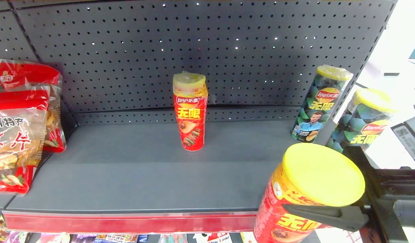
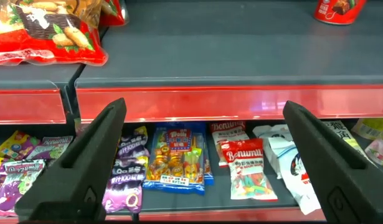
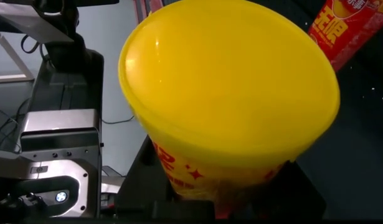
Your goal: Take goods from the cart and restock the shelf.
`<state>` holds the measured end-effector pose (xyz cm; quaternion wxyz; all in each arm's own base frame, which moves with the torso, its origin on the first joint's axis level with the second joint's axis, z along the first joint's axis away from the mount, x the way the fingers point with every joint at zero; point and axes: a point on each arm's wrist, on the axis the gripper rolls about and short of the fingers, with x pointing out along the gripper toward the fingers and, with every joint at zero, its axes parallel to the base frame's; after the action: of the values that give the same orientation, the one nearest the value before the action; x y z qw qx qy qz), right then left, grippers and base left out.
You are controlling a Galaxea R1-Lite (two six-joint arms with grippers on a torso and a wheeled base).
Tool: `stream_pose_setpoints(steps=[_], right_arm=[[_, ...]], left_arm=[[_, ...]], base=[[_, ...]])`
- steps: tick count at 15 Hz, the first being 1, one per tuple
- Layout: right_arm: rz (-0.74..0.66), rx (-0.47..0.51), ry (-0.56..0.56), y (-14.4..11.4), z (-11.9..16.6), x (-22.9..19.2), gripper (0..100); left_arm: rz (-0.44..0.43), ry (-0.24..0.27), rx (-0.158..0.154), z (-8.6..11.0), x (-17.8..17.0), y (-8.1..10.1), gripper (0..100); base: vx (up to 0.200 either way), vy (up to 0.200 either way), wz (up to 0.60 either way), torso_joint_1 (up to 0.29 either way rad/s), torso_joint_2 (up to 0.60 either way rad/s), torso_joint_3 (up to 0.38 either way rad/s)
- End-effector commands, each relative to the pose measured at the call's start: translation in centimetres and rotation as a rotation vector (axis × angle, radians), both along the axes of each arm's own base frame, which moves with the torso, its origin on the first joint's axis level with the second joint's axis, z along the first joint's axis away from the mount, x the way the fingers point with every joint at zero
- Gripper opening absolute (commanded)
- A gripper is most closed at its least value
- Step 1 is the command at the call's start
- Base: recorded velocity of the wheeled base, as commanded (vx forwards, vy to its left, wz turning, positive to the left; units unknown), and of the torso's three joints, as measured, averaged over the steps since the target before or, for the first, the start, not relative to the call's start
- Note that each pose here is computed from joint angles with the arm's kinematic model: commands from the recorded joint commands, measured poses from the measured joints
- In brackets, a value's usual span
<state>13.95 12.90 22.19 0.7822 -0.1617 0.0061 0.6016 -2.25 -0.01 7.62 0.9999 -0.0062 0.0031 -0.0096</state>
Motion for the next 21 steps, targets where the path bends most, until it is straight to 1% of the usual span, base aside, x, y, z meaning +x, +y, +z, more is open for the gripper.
stream_pose_setpoints(steps=[1,2,3,4,5,8,10,13,16,17,18,19,20,21], right_arm=[[0.002,0.002,-0.005,0.2,0.2,0.2,0],[0.002,0.002,-0.005,0.2,0.2,0.2,0],[0.000,0.018,-0.024,0.4,1.0,0.4,0],[0.003,0.029,-0.036,0.4,1.5,0.5,0],[0.007,0.041,-0.047,0.6,2.1,0.5,0],[0.050,0.052,-0.039,1.2,3.1,-0.3,0],[0.045,0.061,-0.056,1.6,3.7,-0.3,0],[0.043,0.051,-0.046,1.6,3.3,-0.3,0],[0.041,0.054,-0.047,1.6,3.4,-0.3,0],[0.041,0.049,-0.042,1.7,3.3,-0.2,0],[0.043,0.045,-0.037,1.7,3.1,-0.3,0],[0.043,0.040,-0.032,1.9,3.0,0.0,0],[0.043,0.038,-0.030,2.0,2.9,0.1,0],[0.041,0.040,-0.032,2.2,3.0,0.3,0]], left_arm=[[-0.001,0.001,0.006,0.0,0.0,0.0,100],[-0.001,0.001,0.006,0.0,0.0,0.0,100],[-0.001,-0.001,0.046,0.0,0.0,0.0,100],[-0.006,-0.003,0.074,0.0,0.0,0.0,100],[-0.020,-0.006,0.090,0.0,0.0,0.0,100],[-0.024,-0.007,0.092,0.0,0.0,-0.1,100],[-0.038,-0.008,0.096,0.0,0.0,-0.1,100],[-0.038,-0.010,0.104,0.1,0.0,-0.1,100],[-0.036,-0.016,0.104,0.1,0.0,-0.1,100],[-0.025,-0.080,0.092,1.5,-0.2,-0.1,100],[-0.058,-0.214,0.079,6.4,0.4,0.0,100],[-0.094,-0.243,-0.001,9.7,2.5,0.1,100],[-0.099,-0.248,-0.045,11.1,3.0,0.1,100],[-0.146,-0.191,-0.014,11.1,3.6,-0.1,100]], base=[[0.000,0.000,0.00,0.000,0.00,0.000],[0.000,0.000,0.00,0.000,0.00,0.000],[0.000,0.000,0.00,0.000,0.00,0.000],[0.000,0.000,0.00,0.000,0.00,0.000],[0.000,0.000,0.00,0.000,0.00,0.000],[0.000,0.000,0.00,0.000,0.00,0.000],[0.000,0.000,0.00,0.000,0.00,0.000],[0.000,0.000,0.00,0.000,0.00,0.000],[0.000,0.000,0.00,0.000,0.00,0.000],[0.000,0.000,0.00,0.000,0.00,0.000],[0.000,0.000,0.00,0.000,0.00,0.000],[0.000,0.000,0.00,0.000,0.00,0.000],[0.000,0.000,0.00,0.000,0.00,0.000],[0.000,0.000,0.00,0.000,0.00,0.000]])
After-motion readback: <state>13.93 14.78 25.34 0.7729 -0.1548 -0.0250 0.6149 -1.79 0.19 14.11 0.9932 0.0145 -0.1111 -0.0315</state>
